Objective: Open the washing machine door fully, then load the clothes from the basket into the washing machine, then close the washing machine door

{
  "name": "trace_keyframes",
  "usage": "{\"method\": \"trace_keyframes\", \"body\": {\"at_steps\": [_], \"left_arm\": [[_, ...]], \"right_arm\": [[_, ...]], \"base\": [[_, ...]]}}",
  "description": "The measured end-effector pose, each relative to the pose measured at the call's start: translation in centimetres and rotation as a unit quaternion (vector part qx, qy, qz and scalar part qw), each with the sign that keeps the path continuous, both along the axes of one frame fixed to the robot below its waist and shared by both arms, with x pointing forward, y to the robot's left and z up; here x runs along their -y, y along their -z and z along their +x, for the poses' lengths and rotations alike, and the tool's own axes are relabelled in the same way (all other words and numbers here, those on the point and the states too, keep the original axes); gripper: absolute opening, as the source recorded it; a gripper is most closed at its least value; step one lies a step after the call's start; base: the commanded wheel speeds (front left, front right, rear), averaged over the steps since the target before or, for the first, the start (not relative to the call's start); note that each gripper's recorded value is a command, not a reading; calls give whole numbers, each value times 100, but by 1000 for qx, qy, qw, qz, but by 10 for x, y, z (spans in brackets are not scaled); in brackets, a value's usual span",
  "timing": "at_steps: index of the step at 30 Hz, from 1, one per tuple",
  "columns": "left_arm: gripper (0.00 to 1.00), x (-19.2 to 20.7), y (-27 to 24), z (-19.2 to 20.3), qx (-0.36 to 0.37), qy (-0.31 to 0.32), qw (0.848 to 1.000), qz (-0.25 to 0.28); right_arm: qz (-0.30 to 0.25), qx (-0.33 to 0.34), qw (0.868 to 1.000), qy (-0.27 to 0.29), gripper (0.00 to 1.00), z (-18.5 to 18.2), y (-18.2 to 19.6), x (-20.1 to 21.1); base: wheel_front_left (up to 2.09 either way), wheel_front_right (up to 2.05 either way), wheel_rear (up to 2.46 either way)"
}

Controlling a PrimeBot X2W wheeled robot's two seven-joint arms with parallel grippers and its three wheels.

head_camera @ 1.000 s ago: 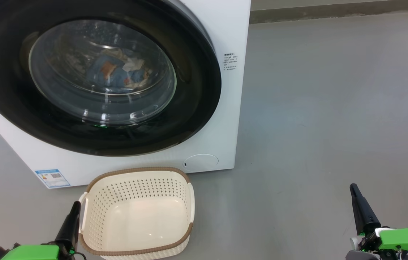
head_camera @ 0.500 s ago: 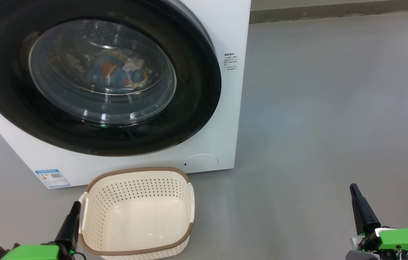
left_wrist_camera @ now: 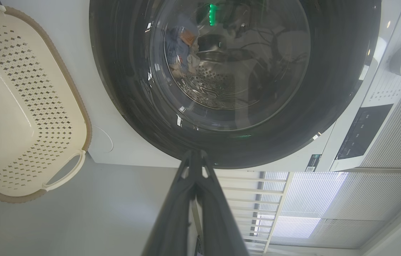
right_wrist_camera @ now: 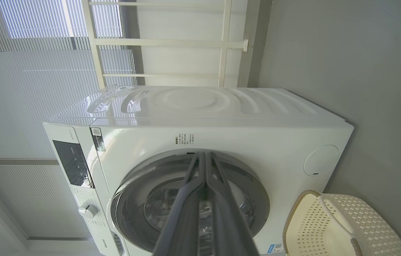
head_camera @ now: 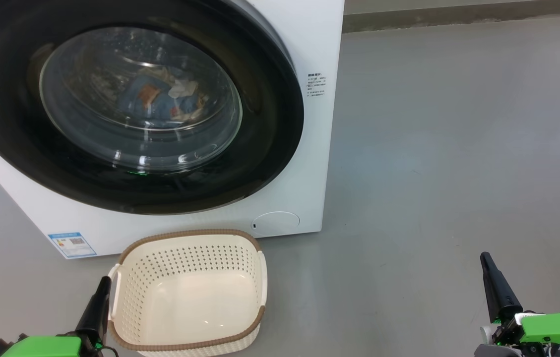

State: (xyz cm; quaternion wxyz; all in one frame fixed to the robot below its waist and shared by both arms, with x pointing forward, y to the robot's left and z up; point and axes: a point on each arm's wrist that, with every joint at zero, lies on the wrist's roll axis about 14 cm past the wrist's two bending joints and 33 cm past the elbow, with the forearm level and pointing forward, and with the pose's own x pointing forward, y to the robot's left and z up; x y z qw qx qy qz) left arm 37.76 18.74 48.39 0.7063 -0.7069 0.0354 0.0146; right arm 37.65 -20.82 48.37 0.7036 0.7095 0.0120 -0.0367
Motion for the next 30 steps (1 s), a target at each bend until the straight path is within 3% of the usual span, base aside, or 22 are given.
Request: {"method": "trace_keyframes", "body": {"at_steps": [30], "left_arm": [[0, 0, 0, 0, 0, 0, 1000, 0]], "right_arm": [[0, 0, 1000, 0, 0, 0, 0, 0]], "base": [[0, 0, 0]]}}
